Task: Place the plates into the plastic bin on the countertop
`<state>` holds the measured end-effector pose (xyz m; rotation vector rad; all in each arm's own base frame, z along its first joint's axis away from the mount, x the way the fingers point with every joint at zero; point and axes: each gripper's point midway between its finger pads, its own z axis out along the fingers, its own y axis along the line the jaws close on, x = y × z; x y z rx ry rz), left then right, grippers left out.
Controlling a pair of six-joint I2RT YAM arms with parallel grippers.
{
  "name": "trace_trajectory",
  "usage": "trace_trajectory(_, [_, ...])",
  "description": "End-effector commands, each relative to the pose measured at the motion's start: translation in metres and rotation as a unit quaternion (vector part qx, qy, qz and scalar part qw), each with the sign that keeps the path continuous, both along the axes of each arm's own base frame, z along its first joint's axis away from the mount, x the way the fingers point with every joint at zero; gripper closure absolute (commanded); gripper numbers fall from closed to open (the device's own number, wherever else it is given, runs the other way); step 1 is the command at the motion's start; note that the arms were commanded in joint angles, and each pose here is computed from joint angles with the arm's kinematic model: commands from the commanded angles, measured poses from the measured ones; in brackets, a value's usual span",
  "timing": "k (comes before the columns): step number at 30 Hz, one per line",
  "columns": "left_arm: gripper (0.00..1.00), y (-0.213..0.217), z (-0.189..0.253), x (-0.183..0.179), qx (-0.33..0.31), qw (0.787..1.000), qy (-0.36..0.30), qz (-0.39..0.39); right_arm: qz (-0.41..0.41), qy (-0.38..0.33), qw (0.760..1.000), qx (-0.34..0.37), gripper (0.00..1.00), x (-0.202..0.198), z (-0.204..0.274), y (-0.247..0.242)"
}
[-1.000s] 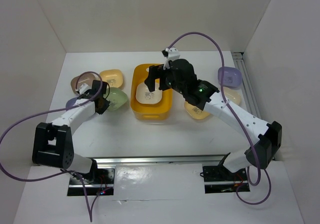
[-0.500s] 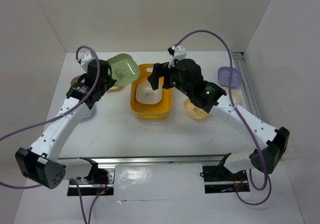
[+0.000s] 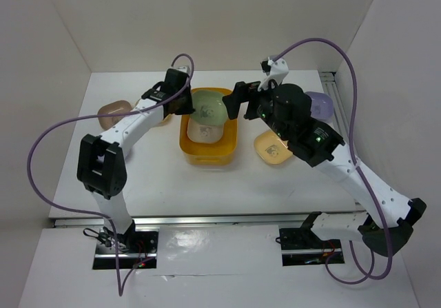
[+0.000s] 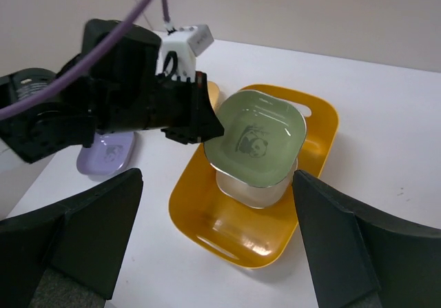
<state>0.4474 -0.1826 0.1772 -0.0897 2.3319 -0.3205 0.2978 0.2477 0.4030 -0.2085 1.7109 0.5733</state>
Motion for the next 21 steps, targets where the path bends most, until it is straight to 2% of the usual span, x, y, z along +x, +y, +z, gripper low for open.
trace_trajectory(1, [1.0,-0.013,0.016,0.016,-0.009,0.999,-0.023,-0.026,-0.017,-0.013,1.0,-0.009,0.04,-0.004,0.008,-0.014])
trace_trajectory(4, [1.0,-0.01,-0.007,0.021,0.014,1.0,0.008,-0.016,-0.022,-0.01,1.0,-0.012,0.04,-0.001,0.004,-0.017])
trace_trajectory(8, [1.0,-0.006,-0.014,0.023,0.026,0.999,0.017,-0.007,-0.013,-0.005,1.0,-0.015,0.04,-0.002,-0.003,-0.013])
trace_trajectory(11, [0.92,-0.004,-0.025,0.023,0.035,0.999,0.029,-0.003,-0.008,-0.009,1.0,-0.011,0.04,-0.002,0.0,-0.011])
trace_trajectory(15, [0.92,-0.002,-0.023,0.023,0.038,0.999,0.028,0.0,-0.009,-0.003,1.0,-0.009,0.04,0.002,-0.006,-0.009])
trace_trajectory(18, [0.79,-0.002,-0.031,0.023,0.043,0.998,0.039,0.0,-0.009,-0.003,1.0,-0.009,0.04,0.002,-0.006,-0.009])
trace_trajectory(19, [0.7,-0.007,-0.031,0.022,0.04,0.998,0.04,-0.001,-0.009,-0.003,1.0,-0.009,0.04,0.002,-0.006,-0.009])
trace_trajectory(21, [0.6,-0.006,-0.035,0.02,0.041,0.998,0.044,-0.001,-0.009,0.0,1.0,-0.013,0.04,0.002,-0.01,-0.009])
